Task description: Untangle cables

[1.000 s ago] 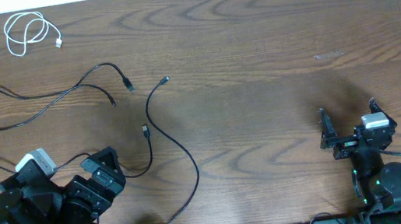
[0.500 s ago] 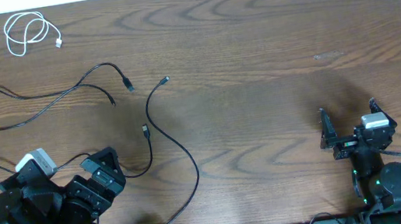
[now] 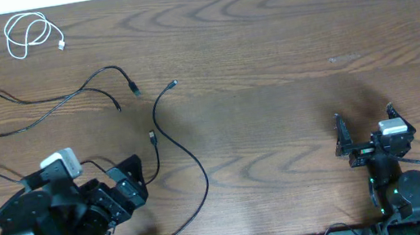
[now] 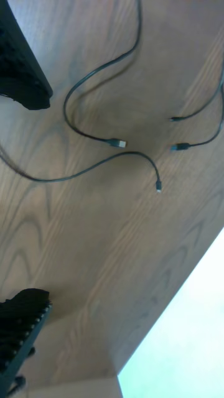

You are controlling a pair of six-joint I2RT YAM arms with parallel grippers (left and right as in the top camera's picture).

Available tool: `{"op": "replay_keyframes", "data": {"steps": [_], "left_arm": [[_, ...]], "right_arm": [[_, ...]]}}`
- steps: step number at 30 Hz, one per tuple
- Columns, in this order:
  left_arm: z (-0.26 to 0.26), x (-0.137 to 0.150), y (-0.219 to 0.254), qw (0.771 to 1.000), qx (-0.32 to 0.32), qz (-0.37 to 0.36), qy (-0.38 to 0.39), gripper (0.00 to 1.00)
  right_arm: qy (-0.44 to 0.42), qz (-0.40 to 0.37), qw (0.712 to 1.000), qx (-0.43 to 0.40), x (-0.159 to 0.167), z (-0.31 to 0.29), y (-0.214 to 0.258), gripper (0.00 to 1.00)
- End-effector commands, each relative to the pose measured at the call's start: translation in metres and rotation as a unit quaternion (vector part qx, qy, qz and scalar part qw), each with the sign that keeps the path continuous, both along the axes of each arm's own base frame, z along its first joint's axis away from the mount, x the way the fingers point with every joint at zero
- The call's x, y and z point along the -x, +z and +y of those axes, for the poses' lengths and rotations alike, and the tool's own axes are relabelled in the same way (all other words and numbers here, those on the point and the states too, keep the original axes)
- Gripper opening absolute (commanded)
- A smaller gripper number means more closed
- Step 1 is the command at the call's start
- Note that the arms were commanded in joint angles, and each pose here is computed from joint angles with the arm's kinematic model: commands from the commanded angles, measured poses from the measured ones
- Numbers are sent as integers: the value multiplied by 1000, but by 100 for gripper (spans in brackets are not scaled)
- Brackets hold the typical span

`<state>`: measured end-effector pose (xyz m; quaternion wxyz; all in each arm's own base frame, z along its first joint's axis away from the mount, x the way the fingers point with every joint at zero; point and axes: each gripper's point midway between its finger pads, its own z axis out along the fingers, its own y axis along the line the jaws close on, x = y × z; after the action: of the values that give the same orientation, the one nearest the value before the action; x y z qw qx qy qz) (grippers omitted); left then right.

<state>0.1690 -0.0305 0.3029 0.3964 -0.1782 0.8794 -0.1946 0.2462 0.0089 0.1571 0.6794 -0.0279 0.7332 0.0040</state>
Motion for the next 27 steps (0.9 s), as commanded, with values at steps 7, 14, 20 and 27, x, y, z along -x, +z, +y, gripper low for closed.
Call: {"op": "replay_keyframes", "data": {"steps": [7,14,20,27], "left_arm": [[-4,-24,-16,973,-155,-143,-94,98],[-6,-40,-43,950,-202,-209,-112,97],[-6,-46,-64,938,-213,-250,-107,98],[-6,-50,-77,924,-217,-299,-95,97]], "right_arm": [[-2,0,1000,4,0,0,-1,99],[-2,0,1000,5,0,0,-1,99],[-2,0,1000,4,0,0,-1,99],[-1,0,1000,5,0,0,-1,99]]}}
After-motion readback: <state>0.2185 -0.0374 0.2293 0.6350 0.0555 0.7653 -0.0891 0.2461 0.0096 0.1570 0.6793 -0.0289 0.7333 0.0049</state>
